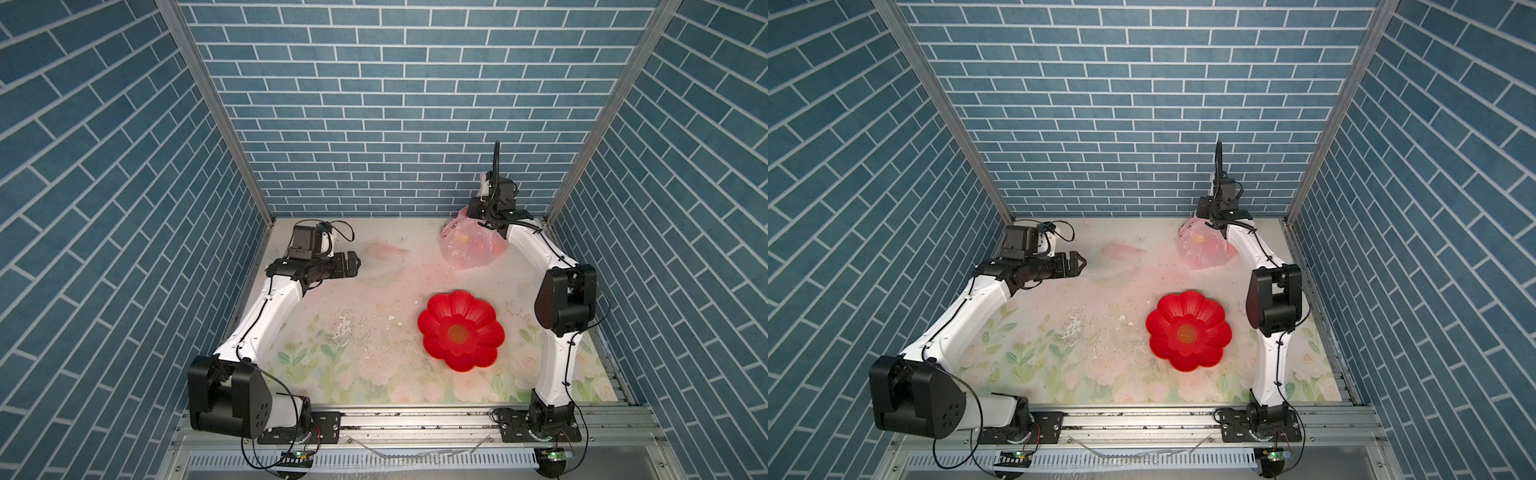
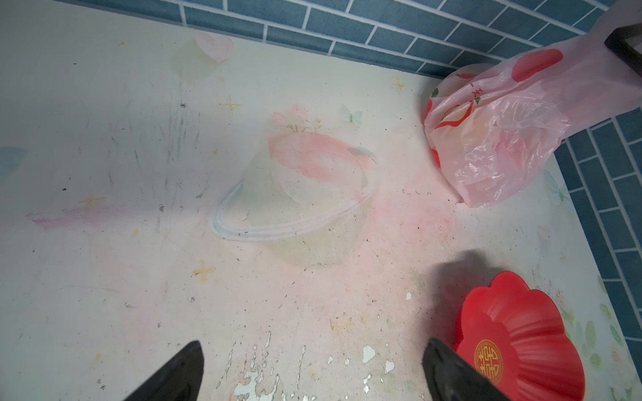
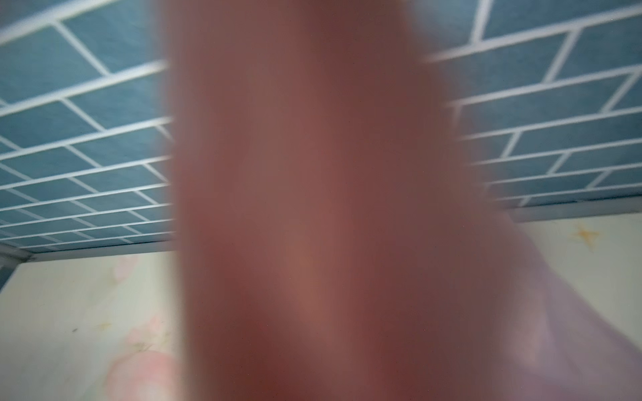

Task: Take the fake fruits out of the plastic bag
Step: 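Grasp the pink bag's handle with the right gripper and lift it, then drag the bag nearer with the right gripper while the left gripper grasps the other handle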

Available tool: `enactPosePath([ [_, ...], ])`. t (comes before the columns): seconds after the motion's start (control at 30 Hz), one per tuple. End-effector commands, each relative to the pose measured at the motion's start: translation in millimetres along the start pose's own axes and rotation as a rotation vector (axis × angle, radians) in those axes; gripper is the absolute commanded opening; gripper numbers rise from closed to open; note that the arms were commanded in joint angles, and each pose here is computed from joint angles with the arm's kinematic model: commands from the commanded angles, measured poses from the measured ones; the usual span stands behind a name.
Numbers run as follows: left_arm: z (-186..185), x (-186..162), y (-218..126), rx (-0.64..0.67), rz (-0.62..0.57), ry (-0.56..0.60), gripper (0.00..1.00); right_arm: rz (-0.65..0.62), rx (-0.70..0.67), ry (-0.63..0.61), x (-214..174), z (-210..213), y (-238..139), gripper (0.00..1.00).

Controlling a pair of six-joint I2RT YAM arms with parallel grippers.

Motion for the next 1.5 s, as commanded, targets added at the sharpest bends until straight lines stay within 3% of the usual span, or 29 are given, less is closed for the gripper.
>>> enactPosePath([
  [0.0, -5.4, 7.0, -7.6, -0.009, -0.009, -0.033, 0.99, -0.021, 0.172, -0.077, 17.9, 76.0, -11.3, 0.00],
  [0.43, 6.8, 26.5, -71.2, 0.045, -0.169, -0.162, 0.99, -0.021, 0.430, -0.073, 10.4, 266.4, -43.9, 0.00],
  [0.7, 23.3, 15.7, -116.2, 0.071, -0.234, -0.233, 0.99, -0.013, 0.541, -0.101, 3.6, 340.6, -62.1, 0.00],
  [0.8, 18.8, 12.7, -119.8, 0.039, -0.234, -0.240, 0.99, 0.001, 0.557, -0.094, 1.2, 346.4, -63.6, 0.03],
  [1.0, 2.2, 17.6, -112.3, -0.087, -0.224, -0.283, 0.99, 0.024, 0.561, -0.127, -0.2, 337.7, -84.5, 0.35],
  [1.13, -11.7, 24.9, -99.9, -0.209, -0.211, -0.319, 0.99, 0.034, 0.582, -0.134, -4.6, 324.7, -116.7, 0.48],
  [1.2, -20.9, 26.6, -93.0, -0.263, -0.205, -0.307, 0.99, 0.037, 0.600, -0.130, -9.2, 318.8, -134.7, 0.51],
  [1.47, -70.4, 18.4, -68.8, -0.282, -0.159, -0.165, 0.99, 0.045, 0.558, -0.119, -29.5, 279.8, -190.7, 0.58],
])
Point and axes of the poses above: each gripper's point midway between its finger pads, its own y axis out along the fingers, its own z axis along the line the jaws close on, x = y × z, the point moved 2 cm from there along -y, back along the fingers, and after that the axes turned 14 degrees about -y, right-handed, at the moved point
